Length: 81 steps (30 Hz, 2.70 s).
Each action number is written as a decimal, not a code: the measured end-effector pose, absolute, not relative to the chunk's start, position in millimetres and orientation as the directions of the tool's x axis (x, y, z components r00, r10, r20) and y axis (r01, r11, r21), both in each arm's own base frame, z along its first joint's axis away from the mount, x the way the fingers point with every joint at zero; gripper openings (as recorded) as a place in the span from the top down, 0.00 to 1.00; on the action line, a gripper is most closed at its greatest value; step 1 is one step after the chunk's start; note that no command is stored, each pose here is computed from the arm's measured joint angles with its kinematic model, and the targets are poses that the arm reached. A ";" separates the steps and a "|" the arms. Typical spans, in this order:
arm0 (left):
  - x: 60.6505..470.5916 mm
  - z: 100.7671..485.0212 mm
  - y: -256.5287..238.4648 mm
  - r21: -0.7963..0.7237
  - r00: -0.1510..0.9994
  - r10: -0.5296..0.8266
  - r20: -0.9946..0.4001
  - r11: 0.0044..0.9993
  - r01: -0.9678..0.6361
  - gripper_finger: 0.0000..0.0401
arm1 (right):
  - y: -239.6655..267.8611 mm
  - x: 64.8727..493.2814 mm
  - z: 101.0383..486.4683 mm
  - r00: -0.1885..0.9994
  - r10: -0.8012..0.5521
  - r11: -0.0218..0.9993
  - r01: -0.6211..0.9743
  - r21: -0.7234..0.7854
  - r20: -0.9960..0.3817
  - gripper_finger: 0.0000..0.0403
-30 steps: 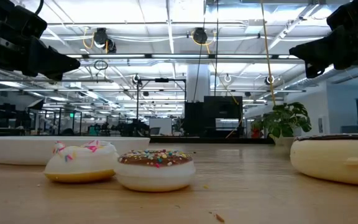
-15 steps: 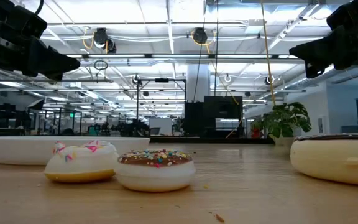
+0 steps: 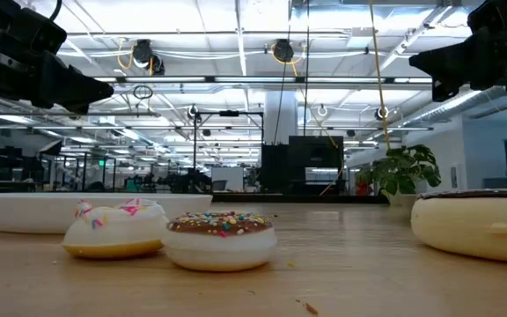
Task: Pick & Place donuts
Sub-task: Put the small red donut on the white plate
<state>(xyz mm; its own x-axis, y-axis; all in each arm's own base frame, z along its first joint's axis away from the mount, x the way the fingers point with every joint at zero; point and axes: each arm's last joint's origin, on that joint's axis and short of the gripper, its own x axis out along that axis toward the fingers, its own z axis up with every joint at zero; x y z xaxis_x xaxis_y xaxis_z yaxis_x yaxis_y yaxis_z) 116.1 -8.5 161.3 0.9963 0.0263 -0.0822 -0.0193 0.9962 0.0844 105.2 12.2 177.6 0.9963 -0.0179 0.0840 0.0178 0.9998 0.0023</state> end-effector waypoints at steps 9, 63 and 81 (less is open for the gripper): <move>116.1 161.4 -8.5 -0.025 0.996 0.026 -0.081 0.999 -0.028 0.86 | 12.1 104.9 180.5 0.993 -0.018 1.000 0.017 0.013 0.114 1.00; 191.3 301.9 -115.2 0.039 0.395 0.176 -0.902 0.943 -0.331 0.94 | 4.7 100.4 197.7 0.927 -0.257 0.950 0.294 -0.102 0.272 1.00; 219.6 226.3 -221.5 -0.104 0.383 -0.034 -0.923 0.981 -0.164 0.49 | 10.3 107.7 172.9 0.995 -0.096 0.995 0.096 -0.005 0.022 1.00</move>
